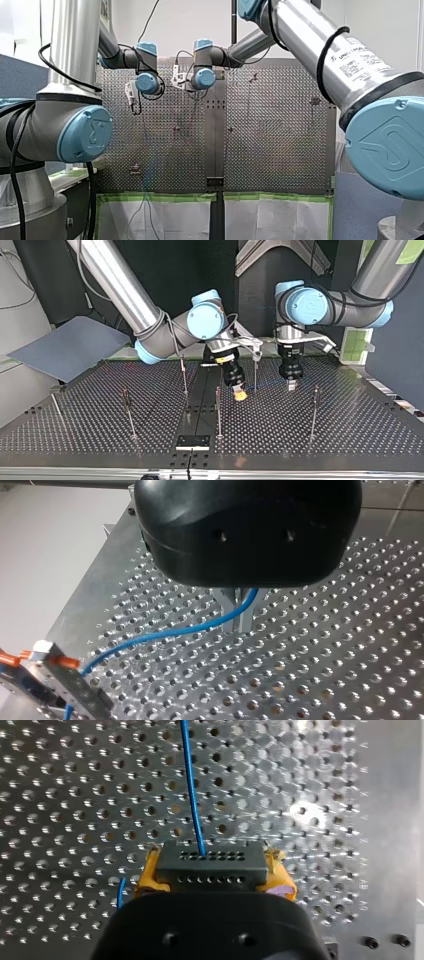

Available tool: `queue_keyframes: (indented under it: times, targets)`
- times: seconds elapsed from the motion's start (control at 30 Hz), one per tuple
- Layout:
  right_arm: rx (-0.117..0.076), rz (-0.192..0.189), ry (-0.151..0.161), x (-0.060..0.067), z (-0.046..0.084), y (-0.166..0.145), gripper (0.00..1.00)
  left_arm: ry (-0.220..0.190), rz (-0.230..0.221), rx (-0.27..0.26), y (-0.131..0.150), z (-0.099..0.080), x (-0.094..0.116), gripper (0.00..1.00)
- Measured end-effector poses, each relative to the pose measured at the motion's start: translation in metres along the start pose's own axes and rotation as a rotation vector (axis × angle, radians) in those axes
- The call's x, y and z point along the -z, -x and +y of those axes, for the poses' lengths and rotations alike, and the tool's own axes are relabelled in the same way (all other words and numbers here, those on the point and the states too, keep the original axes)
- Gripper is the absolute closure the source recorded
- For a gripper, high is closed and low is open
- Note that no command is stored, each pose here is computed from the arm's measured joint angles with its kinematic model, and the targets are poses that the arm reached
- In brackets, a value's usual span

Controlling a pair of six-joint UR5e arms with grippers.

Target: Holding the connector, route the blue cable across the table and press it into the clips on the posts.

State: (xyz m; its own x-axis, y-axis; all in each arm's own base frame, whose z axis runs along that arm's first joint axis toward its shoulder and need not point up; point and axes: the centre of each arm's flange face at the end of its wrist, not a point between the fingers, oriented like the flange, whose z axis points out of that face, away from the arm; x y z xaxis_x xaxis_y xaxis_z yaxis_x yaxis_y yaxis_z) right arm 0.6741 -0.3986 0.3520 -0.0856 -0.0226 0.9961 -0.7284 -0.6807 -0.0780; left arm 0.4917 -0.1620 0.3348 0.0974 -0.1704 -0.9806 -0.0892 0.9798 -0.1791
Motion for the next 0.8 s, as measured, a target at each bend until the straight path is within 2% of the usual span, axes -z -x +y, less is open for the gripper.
queue_keyframes:
  times: [0.27, 0.37, 0.5, 0.63, 0.8]
  targets:
    - [-0.002, -0.017, -0.001, 0.002, -0.001, 0.008, 0.98, 0.036, 0.000, 0.004, -0.026, 0.016, 0.015, 0.98]
    - [0.000, -0.032, -0.002, 0.004, -0.002, 0.013, 0.98, 0.050, 0.022, -0.001, -0.040, 0.021, 0.022, 0.98]
    - [0.003, -0.058, -0.003, 0.008, -0.002, 0.024, 0.98, 0.062, 0.081, -0.021, -0.069, 0.029, 0.034, 0.98]
    - [0.007, -0.089, -0.004, 0.014, -0.001, 0.038, 0.98, 0.065, 0.118, -0.030, -0.092, 0.034, 0.038, 0.98]
    - [0.019, -0.137, -0.006, 0.024, 0.000, 0.061, 0.98, 0.048, 0.101, -0.020, -0.099, 0.035, 0.035, 0.98]
